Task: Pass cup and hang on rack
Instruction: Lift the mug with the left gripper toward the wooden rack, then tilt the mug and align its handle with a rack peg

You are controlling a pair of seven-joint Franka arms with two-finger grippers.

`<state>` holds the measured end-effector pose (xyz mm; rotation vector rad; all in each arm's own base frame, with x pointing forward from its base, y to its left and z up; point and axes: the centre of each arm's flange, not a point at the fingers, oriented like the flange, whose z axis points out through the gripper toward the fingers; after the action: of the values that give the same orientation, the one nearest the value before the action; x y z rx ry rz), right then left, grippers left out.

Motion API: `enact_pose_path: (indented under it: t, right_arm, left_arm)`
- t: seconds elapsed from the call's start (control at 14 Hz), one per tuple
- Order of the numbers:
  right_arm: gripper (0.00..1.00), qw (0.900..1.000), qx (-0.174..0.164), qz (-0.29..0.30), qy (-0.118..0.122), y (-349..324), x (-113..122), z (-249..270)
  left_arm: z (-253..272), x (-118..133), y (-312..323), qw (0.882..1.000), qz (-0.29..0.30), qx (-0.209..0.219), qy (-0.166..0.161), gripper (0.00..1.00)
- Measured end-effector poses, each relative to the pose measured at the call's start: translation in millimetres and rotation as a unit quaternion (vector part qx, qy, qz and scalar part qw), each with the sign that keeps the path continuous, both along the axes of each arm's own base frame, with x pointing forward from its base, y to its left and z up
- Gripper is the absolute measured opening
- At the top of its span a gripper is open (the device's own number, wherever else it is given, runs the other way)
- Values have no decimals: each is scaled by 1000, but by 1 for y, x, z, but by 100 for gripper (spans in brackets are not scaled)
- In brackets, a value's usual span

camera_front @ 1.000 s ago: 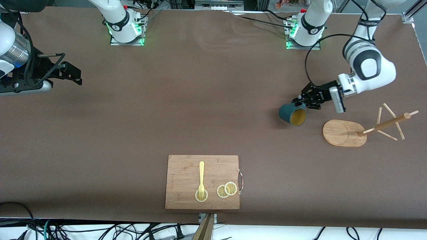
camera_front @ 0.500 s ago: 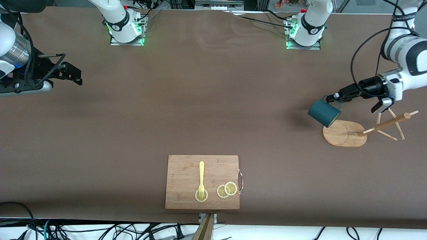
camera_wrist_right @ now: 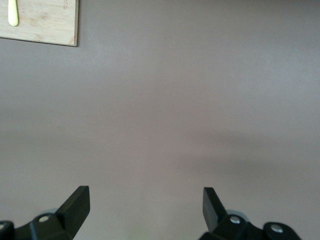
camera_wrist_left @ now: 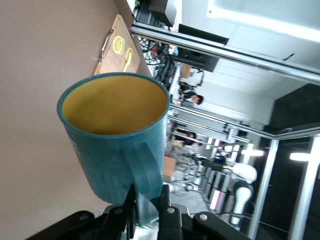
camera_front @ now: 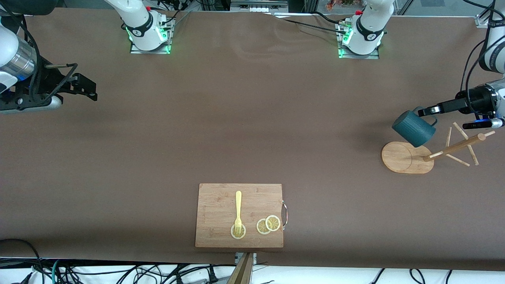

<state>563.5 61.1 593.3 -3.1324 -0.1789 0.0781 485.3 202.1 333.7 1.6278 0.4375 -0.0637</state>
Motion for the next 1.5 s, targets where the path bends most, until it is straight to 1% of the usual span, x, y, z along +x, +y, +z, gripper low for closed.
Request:
enact_pose_path:
  t: [0.21, 0.36, 0.79, 1.07, 1.5]
  right_arm:
    - [100, 1000, 0, 0, 1, 0, 0, -1]
    - [100, 1000, 0, 2, 1, 2, 0, -1]
    - [100, 1000, 0, 7, 1, 7, 0, -1]
    - [100, 1000, 0, 7, 1, 7, 0, -1]
    - [100, 1000, 0, 7, 1, 7, -1, -1]
  left_arm:
    - [-2, -7, 6, 999, -23, -45, 0, 19]
    - [3, -11, 10, 998, -32, -53, -1, 19]
    - [19, -39, 35, 998, -50, -29, 7, 19]
    - [17, -65, 60, 998, -52, -21, 24, 19]
    - [11, -78, 76, 998, -41, -26, 28, 19]
